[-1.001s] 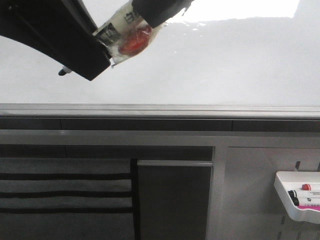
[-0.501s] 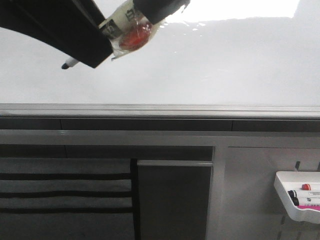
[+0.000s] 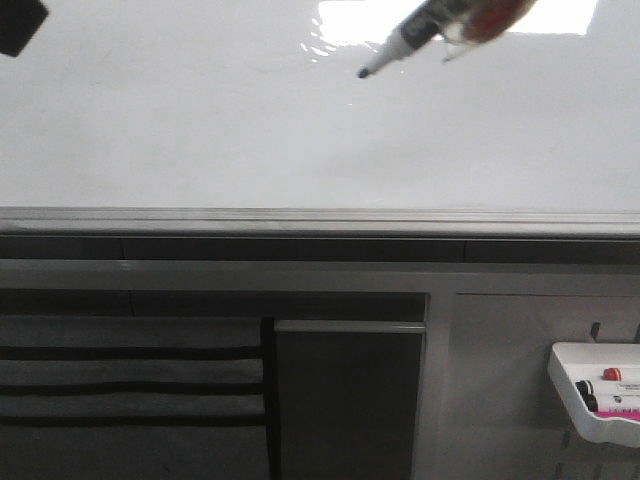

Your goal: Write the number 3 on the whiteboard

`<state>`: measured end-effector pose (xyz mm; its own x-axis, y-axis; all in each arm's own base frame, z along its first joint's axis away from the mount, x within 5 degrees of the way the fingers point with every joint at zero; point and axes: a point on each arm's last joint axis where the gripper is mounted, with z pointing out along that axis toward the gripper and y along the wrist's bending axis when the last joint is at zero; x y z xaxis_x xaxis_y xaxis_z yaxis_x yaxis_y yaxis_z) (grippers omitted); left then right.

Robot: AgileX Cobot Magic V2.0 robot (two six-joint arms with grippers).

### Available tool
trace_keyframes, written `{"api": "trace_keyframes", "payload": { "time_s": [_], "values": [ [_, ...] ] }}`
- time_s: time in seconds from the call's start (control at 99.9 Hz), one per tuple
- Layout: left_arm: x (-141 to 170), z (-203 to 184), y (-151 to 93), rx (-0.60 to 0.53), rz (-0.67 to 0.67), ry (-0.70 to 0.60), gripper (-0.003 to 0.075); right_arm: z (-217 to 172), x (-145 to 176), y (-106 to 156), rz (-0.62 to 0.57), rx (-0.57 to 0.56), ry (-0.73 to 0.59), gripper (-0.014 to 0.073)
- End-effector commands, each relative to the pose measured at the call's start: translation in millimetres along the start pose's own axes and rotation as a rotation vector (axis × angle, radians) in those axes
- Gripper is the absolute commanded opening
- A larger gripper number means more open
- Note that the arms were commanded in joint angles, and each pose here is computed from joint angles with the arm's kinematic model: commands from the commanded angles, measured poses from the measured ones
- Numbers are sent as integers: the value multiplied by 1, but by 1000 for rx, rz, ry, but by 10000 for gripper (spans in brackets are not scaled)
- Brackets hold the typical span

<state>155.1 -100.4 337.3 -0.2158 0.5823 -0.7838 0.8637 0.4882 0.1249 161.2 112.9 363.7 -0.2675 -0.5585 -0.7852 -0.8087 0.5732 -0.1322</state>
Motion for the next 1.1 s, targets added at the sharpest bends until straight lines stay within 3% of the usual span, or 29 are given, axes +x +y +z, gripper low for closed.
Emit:
{"api": "trace_keyframes", "payload": {
  "time_s": [0.0, 0.12, 0.521, 0.711, 1.091],
  "values": [
    [0, -14, -1, -73, -97, -116, 389, -11, 5, -4, 117, 98, -102, 57],
    [16, -18, -6, -134, -149, -159, 389, -6, 25, -3, 214, 136, -111, 57],
    [23, -20, -8, -190, -158, -187, 388, -2, 32, -3, 226, 150, -122, 57],
    [23, -20, -8, -190, -158, -187, 388, -4, 11, -14, 256, 192, -207, 57],
    [23, -20, -8, -190, -158, -187, 388, 49, -52, -69, 278, 116, -70, 57]
  ]
}}
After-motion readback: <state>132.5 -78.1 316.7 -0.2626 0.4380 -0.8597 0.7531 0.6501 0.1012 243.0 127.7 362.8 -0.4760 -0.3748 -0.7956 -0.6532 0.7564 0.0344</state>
